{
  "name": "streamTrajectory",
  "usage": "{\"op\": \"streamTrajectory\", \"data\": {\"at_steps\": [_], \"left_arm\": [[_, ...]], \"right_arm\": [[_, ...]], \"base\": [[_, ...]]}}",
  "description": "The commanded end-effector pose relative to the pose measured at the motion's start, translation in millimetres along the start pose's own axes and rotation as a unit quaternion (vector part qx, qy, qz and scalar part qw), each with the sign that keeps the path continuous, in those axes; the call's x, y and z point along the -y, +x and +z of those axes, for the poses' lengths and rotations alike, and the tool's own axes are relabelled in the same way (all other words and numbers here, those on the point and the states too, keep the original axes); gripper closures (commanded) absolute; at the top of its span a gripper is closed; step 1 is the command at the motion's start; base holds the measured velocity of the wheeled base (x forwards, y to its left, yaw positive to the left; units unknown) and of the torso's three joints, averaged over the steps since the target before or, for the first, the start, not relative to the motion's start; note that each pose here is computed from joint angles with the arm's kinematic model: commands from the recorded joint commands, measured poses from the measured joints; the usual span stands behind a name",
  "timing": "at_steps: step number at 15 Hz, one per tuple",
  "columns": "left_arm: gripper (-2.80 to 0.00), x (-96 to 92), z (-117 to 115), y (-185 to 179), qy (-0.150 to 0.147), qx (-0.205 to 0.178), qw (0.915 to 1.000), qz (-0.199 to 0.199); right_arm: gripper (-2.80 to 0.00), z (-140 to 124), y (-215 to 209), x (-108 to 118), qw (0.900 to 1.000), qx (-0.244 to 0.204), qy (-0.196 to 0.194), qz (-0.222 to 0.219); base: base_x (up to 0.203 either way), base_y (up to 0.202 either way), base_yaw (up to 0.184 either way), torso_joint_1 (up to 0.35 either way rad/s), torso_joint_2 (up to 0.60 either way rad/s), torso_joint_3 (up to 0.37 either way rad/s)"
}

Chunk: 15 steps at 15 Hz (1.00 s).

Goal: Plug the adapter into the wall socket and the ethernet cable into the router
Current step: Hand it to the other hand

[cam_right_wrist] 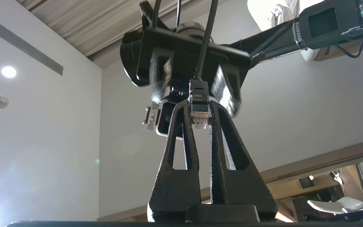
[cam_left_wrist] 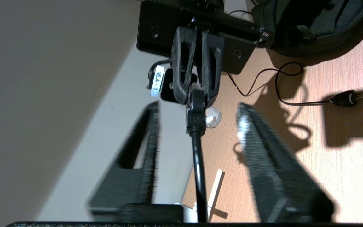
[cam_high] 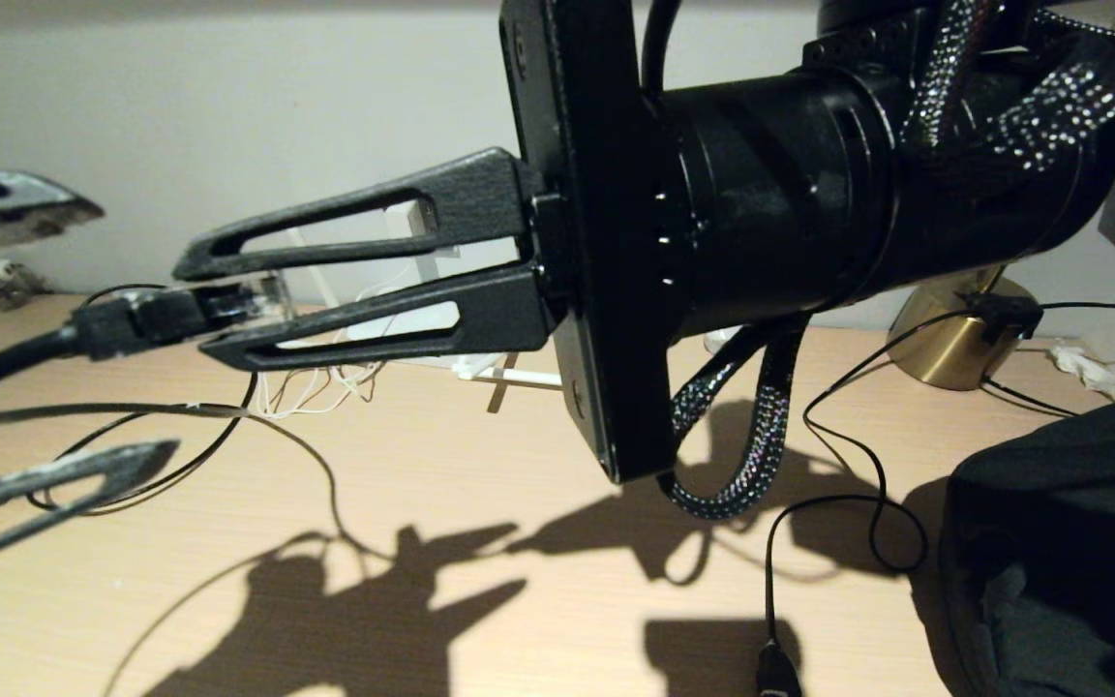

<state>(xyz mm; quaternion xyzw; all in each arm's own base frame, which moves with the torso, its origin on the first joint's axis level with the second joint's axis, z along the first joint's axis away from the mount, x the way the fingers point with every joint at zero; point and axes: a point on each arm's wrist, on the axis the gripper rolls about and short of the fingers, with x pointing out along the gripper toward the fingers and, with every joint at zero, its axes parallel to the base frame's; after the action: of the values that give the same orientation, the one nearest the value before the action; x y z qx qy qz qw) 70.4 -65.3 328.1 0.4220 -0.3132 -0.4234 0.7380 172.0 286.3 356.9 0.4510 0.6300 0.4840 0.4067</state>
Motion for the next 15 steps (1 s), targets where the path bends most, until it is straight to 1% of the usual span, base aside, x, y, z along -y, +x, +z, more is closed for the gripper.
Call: {"op": "streamTrajectory", "data": {"at_steps": [1, 11, 12, 15], "left_arm": [[-2.8, 0.6, 0.1, -0.7, 0.003, 0.001, 1.0, 0.0], [-2.8, 4.3, -3.3, 1.3, 0.0, -0.004, 1.0, -0.007], [0.0, 4.3, -3.3, 1.3, 0.0, -0.004, 1.0, -0.007], [0.0, 4.7, -3.2, 0.7, -0.001, -0.004, 1.0, -0.007]], "right_arm": [[0.0, 0.1, 0.7, 0.4, 1.0, -0.003, 0.005, -0.001], [0.0, -0.4, 0.3, 0.1, 1.0, -0.003, 0.005, -0.001], [0.0, -0.4, 0.3, 0.1, 1.0, -0.003, 0.006, -0.001], [0.0, -0.4, 0.3, 0.1, 1.0, -0.003, 0.005, -0.001]], "base": [[0.0, 0.0, 0.0, 0.0, 0.0, 0.0], [0.0, 0.0, 0.0, 0.0, 0.0, 0.0], [0.0, 0.0, 0.0, 0.0, 0.0, 0.0], [0.0, 0.0, 0.0, 0.0, 0.0, 0.0]]}}
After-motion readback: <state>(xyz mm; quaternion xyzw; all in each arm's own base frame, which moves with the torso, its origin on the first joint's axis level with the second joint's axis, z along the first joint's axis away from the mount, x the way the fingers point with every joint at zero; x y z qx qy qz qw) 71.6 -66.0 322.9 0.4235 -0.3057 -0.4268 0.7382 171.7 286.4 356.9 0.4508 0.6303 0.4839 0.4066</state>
